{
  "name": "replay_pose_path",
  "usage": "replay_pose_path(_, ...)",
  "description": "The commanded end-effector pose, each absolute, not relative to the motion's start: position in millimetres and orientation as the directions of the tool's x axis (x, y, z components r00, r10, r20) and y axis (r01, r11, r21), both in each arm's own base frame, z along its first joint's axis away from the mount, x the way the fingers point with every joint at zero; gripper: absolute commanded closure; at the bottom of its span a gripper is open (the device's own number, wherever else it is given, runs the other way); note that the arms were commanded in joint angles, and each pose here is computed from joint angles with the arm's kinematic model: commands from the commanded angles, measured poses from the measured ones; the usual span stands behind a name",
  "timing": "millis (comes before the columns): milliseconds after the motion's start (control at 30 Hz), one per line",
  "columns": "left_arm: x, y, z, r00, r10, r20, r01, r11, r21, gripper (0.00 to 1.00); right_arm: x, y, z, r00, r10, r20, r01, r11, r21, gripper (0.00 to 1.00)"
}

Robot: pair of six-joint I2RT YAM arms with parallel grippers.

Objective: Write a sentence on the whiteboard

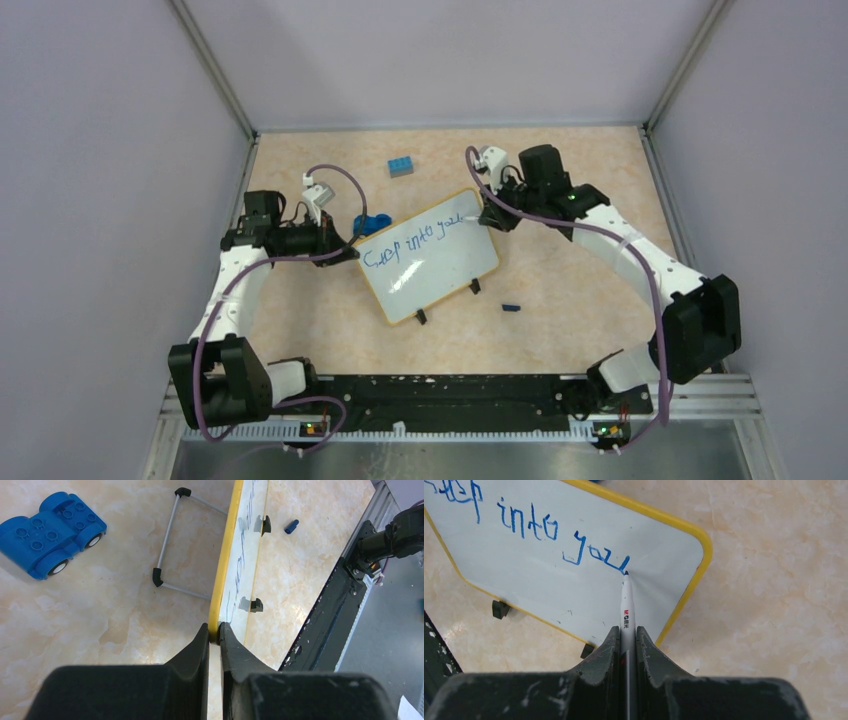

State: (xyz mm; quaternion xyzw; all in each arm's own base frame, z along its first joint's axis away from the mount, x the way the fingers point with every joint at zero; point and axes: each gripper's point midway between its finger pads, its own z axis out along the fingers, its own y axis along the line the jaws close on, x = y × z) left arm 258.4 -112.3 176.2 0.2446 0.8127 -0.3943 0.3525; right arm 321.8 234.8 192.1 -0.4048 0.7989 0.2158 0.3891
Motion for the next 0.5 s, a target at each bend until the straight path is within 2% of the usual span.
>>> replay_pose_path(0, 257, -110, 168, -0.620, 0.152, -0.770, 0.685, 0.582, -0.437, 1.00, 332, 238, 246, -0.258, -0.418, -0.871, -0.822, 0.569, -0.029, 1.00)
replay_pose_path(467, 257, -110, 168, -0.619, 0.152, -0.770, 0.686, 0.582, -0.437, 1.00, 349, 238, 236, -0.262, -0.429, -0.864, -0.800, 0.597, -0.053, 1.00)
